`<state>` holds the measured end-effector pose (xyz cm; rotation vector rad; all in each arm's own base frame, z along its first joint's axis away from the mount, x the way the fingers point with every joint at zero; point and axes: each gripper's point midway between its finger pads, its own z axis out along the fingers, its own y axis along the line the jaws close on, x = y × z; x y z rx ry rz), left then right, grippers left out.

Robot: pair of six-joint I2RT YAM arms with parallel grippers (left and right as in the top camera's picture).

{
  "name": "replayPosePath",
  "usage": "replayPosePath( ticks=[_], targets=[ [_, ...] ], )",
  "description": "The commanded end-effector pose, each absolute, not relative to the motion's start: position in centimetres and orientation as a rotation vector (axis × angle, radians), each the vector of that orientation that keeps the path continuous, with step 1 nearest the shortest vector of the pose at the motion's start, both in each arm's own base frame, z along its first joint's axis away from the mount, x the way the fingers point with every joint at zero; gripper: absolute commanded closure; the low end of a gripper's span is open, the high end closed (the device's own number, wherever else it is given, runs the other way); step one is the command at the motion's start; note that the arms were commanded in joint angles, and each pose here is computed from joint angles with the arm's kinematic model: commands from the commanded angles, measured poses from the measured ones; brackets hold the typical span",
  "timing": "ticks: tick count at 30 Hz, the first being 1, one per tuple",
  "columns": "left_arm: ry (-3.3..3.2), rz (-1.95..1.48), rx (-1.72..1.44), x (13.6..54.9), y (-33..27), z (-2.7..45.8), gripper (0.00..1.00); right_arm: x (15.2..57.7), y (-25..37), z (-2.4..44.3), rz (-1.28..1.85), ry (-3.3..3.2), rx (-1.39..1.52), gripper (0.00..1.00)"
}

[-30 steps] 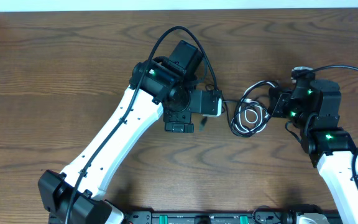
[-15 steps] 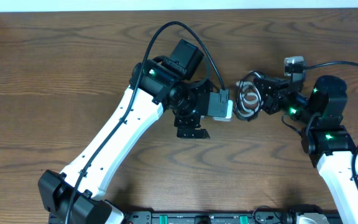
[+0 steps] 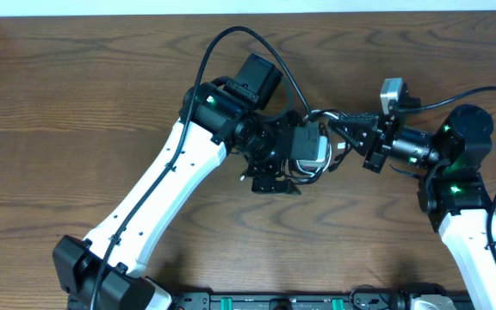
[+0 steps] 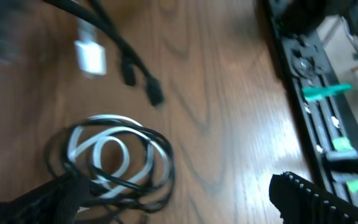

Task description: Untangle cables

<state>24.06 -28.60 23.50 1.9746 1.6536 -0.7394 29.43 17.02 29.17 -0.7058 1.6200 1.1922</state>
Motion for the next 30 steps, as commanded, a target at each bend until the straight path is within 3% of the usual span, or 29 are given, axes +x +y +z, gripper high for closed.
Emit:
replayPosePath(
  ticks=[1,11,19,30],
  targets=[
    [1.689,-0.759,1.870,24.5,-29.0,25.3,0.02,28.8,17.1,29.8,1.216,1.599,-0.736,0.99],
    [1.672,-0.746,1.823,23.9,-28.6,27.3,0.02,28.6,17.2,29.8,1.224,1.595,-0.746,0.99],
    [1.756,-0.506,1.767,25.1,-26.2,28.2,0.02,26.1,17.9,31.6,1.282,1.455,-0.923,0.99],
    [1.824,-0.588,1.567,26.8,-27.8,29.6,0.02,25.1,18.0,33.4,1.347,1.424,-0.940,0.99]
  ],
)
